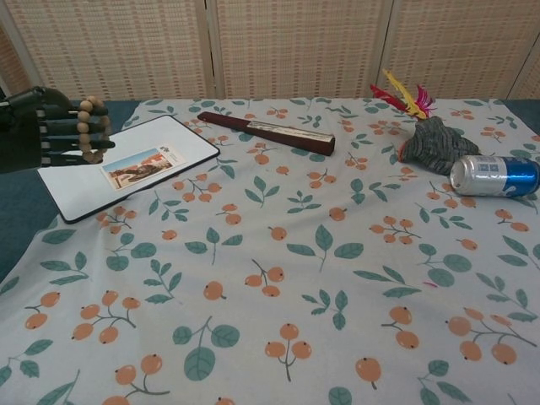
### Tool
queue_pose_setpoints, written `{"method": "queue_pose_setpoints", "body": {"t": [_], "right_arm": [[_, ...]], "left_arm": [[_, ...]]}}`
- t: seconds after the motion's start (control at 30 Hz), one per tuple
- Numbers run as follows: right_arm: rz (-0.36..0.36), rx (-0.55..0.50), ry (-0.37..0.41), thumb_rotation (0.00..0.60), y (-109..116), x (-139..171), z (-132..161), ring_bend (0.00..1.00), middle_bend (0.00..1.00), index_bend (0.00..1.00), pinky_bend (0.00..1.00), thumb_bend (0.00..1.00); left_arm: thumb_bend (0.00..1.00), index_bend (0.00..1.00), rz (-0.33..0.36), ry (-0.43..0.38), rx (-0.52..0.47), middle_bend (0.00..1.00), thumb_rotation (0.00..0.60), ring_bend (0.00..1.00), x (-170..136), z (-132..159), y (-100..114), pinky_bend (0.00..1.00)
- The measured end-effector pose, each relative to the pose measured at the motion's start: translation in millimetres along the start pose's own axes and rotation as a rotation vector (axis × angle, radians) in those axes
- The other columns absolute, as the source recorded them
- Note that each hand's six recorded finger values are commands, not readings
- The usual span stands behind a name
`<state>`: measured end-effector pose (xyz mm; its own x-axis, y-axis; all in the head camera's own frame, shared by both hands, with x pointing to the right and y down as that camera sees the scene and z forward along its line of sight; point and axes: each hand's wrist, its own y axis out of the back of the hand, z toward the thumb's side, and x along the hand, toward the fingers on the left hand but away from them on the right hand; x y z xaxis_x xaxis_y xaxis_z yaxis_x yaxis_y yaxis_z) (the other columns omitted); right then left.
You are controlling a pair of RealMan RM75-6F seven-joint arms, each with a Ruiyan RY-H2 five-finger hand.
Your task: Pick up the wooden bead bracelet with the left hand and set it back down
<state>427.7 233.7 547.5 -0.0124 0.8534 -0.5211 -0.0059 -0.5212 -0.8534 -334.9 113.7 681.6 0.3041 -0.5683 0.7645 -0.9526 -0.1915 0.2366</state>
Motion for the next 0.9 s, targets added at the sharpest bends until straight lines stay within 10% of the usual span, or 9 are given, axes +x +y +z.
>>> {"method": "queue_pose_setpoints", "body": {"t": [0.3,0.9], "right_arm": [[0.0,0.0,0.0,0.432,0.2,-0.1,-0.1,0.0,0.0,0.0,0.0,0.19],[-0.014,-0.007,-0.003,0.432,4.0,1.4,-1.2,0.0,0.0,0.0,0.0,0.19]], "left_arm": [[0.5,0.55,0.02,0.013,0.01,0.55,0.2,0.22,-0.3,-4.7,2.2,0.0],[1.0,0.54,0.008,0.024,0.08,0.54,0.577,0.22,-0.9,-5.9,-4.7,0.0]]}}
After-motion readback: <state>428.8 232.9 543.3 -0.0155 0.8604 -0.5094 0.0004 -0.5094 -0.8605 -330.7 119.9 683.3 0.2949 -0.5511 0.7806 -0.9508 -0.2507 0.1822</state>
